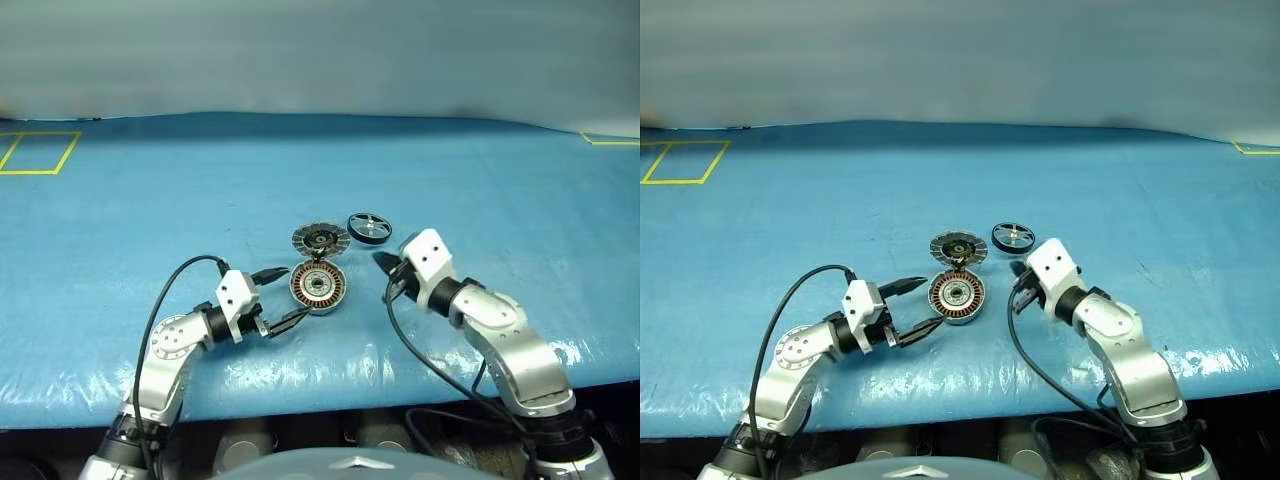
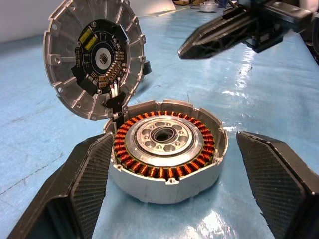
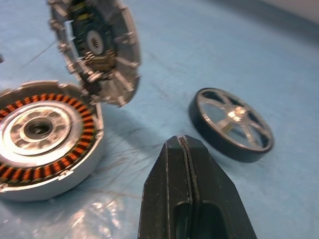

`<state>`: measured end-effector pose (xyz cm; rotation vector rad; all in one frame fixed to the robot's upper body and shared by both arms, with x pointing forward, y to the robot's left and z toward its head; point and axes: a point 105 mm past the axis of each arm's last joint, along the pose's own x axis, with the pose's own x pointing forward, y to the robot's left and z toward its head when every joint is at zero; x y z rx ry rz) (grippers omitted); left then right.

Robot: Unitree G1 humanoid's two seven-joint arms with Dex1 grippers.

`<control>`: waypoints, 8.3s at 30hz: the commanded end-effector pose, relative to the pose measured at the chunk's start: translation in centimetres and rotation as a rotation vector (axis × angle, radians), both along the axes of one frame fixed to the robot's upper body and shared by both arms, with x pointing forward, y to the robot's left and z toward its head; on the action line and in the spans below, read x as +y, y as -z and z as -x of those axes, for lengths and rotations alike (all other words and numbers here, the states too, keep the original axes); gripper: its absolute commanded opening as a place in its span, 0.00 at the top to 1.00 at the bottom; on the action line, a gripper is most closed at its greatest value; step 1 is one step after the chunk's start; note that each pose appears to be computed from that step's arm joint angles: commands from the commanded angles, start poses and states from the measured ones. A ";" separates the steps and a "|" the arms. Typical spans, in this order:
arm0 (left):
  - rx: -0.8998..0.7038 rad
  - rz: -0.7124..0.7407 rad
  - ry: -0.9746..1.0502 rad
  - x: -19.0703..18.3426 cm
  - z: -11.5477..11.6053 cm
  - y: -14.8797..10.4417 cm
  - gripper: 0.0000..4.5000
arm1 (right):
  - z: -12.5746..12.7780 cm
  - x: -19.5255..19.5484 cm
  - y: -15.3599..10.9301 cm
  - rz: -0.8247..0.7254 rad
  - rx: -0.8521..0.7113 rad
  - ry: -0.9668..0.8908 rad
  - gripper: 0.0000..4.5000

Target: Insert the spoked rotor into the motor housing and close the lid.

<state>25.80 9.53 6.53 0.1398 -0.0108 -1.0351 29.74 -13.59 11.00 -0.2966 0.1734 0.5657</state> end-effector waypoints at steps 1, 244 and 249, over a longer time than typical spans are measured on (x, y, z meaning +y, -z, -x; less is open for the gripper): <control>-0.038 0.012 0.006 -0.3 -0.3 -0.9 0.06 | -0.8 0.0 -1.9 0.004 -0.074 0.036 1.00; 0.028 0.023 0.029 -1.2 0.5 1.8 0.06 | 2.1 4.6 -0.5 0.014 0.156 -0.412 0.81; 0.032 0.024 0.021 -1.1 0.4 2.0 0.06 | 2.4 5.2 -0.7 0.006 0.157 -0.439 0.81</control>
